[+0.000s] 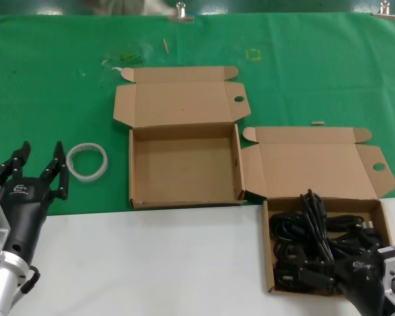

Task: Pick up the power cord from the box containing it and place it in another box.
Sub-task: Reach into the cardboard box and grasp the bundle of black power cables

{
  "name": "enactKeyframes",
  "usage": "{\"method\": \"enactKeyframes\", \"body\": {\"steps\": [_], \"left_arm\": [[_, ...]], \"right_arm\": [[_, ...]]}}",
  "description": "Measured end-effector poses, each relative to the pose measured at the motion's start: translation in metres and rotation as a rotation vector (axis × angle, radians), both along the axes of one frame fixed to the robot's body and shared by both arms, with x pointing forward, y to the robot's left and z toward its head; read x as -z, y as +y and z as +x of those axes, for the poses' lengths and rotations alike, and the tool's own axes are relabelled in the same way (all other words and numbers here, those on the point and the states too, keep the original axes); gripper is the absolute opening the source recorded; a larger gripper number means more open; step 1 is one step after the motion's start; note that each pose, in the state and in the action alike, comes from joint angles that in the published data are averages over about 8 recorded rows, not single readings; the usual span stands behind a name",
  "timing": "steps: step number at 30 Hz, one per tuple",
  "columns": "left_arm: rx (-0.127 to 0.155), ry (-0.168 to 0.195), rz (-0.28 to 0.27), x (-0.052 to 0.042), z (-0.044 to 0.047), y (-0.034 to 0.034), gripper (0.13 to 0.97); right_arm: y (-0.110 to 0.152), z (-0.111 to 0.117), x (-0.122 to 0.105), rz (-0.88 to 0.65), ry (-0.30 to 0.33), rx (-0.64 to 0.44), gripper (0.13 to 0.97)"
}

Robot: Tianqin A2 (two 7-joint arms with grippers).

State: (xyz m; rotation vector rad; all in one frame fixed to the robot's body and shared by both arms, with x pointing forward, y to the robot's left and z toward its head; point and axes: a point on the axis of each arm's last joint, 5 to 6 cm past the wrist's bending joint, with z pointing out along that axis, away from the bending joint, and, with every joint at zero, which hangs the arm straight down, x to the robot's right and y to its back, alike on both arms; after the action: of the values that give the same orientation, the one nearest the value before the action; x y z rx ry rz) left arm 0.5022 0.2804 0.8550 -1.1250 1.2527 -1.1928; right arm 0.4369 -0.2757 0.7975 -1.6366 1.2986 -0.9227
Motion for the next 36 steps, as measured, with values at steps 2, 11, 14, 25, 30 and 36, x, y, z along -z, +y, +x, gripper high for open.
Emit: {"method": "enactKeyframes", "body": {"steps": [2, 11, 14, 25, 30, 36], "left_arm": [[0.0, 0.0, 0.0, 0.0, 0.0, 0.0, 0.43], [0.0, 0.0, 0.0, 0.0, 0.0, 0.0, 0.297], [0.0, 0.0, 0.0, 0.0, 0.0, 0.0, 0.269], [0.0, 0.0, 0.0, 0.0, 0.0, 0.0, 0.163], [0.0, 0.0, 0.0, 0.0, 0.0, 0.0, 0.141], [0.0, 0.0, 0.0, 0.0, 0.0, 0.0, 0.14]], "right_arm": [[0.0, -0.002, 0.0, 0.0, 0.004, 0.0, 0.944], [0.0, -0.011, 0.002, -0.005, 0.017, 0.001, 0.869], [-0.001, -0.011, 0.003, -0.006, 0.018, 0.003, 0.831], [-0.003, -0.013, 0.005, -0.011, 0.018, 0.012, 0.685], [-0.002, -0.013, 0.006, -0.016, 0.018, 0.013, 0.583], [0.0, -0.012, 0.004, -0.02, 0.016, 0.012, 0.447]]}}
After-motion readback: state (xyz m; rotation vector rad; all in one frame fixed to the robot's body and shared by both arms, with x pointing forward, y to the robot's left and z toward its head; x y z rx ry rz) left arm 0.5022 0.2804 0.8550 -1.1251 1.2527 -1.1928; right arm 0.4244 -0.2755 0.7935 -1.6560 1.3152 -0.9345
